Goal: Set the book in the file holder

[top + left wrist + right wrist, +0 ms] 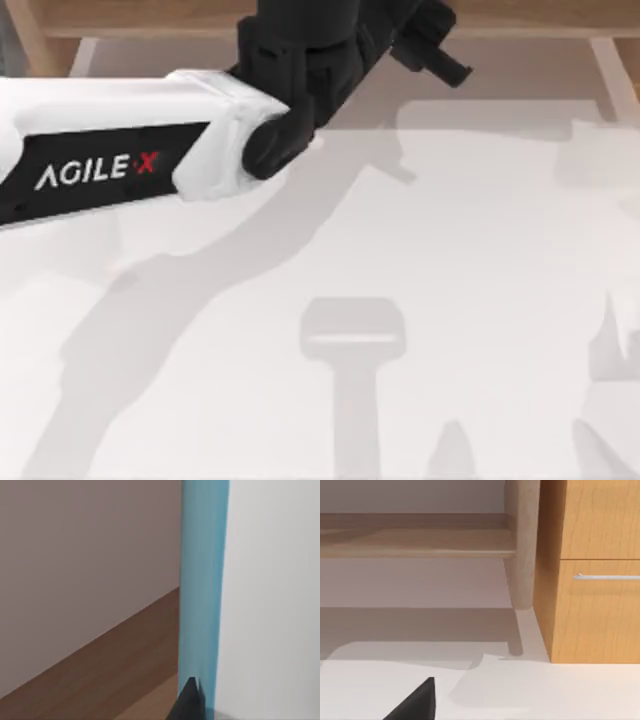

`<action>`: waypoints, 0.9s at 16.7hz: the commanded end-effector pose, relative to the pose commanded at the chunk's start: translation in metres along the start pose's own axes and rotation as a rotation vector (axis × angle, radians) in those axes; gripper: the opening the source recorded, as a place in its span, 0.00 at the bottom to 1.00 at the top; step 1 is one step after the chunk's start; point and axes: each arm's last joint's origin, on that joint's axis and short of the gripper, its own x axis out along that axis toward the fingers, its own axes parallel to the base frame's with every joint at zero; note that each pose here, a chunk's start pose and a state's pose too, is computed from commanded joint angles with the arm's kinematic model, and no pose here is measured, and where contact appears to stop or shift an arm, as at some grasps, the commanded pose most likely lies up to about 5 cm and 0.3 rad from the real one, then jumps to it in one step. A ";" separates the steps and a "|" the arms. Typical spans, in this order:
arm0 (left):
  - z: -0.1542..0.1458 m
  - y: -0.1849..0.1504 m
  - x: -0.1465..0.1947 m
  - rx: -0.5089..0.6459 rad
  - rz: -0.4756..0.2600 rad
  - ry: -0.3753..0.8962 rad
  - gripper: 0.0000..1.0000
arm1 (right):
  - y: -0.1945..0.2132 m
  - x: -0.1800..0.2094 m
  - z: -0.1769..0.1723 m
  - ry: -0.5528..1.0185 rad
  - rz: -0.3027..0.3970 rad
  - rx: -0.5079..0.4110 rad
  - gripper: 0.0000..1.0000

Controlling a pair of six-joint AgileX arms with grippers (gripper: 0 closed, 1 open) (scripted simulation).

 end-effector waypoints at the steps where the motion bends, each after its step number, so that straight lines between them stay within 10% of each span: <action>1: 0.001 -0.002 -0.007 0.045 -0.055 -0.008 0.00 | 0.000 0.000 0.000 0.000 0.000 0.000 1.00; 8: -0.051 0.024 -0.040 0.342 -0.326 0.058 0.00 | 0.000 0.000 0.000 0.000 0.000 0.000 1.00; 15: -0.149 0.123 -0.090 0.511 -0.316 0.251 0.00 | 0.000 0.000 0.000 0.000 0.000 0.000 1.00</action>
